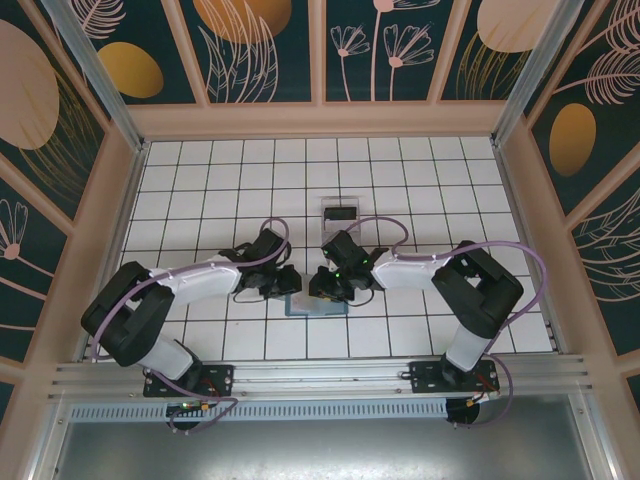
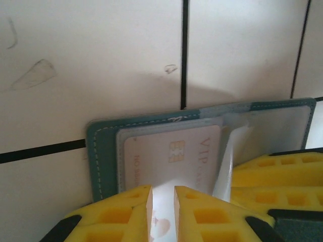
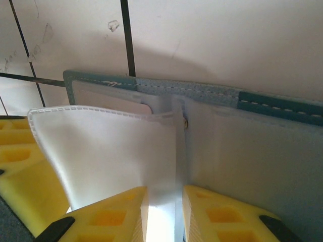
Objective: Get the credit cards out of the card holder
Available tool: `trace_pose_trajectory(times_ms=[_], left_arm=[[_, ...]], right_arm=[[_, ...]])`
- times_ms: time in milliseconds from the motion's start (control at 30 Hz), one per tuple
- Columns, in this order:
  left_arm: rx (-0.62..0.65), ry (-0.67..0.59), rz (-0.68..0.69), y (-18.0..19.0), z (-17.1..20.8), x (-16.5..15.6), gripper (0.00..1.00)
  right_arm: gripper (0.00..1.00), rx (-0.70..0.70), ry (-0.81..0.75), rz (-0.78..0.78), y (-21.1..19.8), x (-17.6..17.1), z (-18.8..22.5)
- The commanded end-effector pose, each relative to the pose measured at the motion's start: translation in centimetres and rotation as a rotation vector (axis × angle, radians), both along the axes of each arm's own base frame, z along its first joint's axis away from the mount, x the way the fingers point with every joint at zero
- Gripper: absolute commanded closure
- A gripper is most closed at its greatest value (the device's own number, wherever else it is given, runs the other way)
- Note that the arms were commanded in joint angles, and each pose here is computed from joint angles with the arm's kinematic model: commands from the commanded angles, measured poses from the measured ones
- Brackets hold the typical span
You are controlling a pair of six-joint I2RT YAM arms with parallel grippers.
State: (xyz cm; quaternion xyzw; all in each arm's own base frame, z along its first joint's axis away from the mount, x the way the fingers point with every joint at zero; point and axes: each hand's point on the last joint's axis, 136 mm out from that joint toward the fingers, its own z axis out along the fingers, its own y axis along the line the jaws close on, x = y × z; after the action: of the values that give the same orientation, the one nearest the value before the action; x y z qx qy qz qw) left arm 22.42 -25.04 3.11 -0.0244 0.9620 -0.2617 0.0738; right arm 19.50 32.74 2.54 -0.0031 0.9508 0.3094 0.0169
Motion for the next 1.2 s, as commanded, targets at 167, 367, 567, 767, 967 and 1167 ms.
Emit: trace_pose_trajectory(times_ms=[167,367,567,767,967,1167], left_arm=[[-0.060,-0.007,-0.060,-2.3,2.1,0.1,0.79],[-0.078,-0.003,-0.105,-4.3,2.4,0.2,0.79],[-0.098,0.037,-0.173,-6.9,1.2,-0.7,0.79],[-0.093,0.080,-0.190,-8.1,-0.8,-1.4,0.79],[-0.125,0.090,-0.160,-8.6,-1.5,-1.2,0.80],[-0.140,0.095,-0.092,-8.4,-2.1,-1.0,0.81]], right_arm=[[0.72,-0.042,-0.107,-0.110,-3.4,1.0,3.4],[0.71,-0.001,-0.146,-0.230,-6.4,1.9,5.2],[0.70,0.011,-0.185,-0.308,-9.0,2.3,6.5],[0.69,0.037,-0.197,-0.333,-9.7,2.0,7.2],[0.69,0.074,-0.179,-0.328,-9.2,1.8,7.2],[0.68,0.117,-0.152,-0.307,-8.2,1.7,7.0]])
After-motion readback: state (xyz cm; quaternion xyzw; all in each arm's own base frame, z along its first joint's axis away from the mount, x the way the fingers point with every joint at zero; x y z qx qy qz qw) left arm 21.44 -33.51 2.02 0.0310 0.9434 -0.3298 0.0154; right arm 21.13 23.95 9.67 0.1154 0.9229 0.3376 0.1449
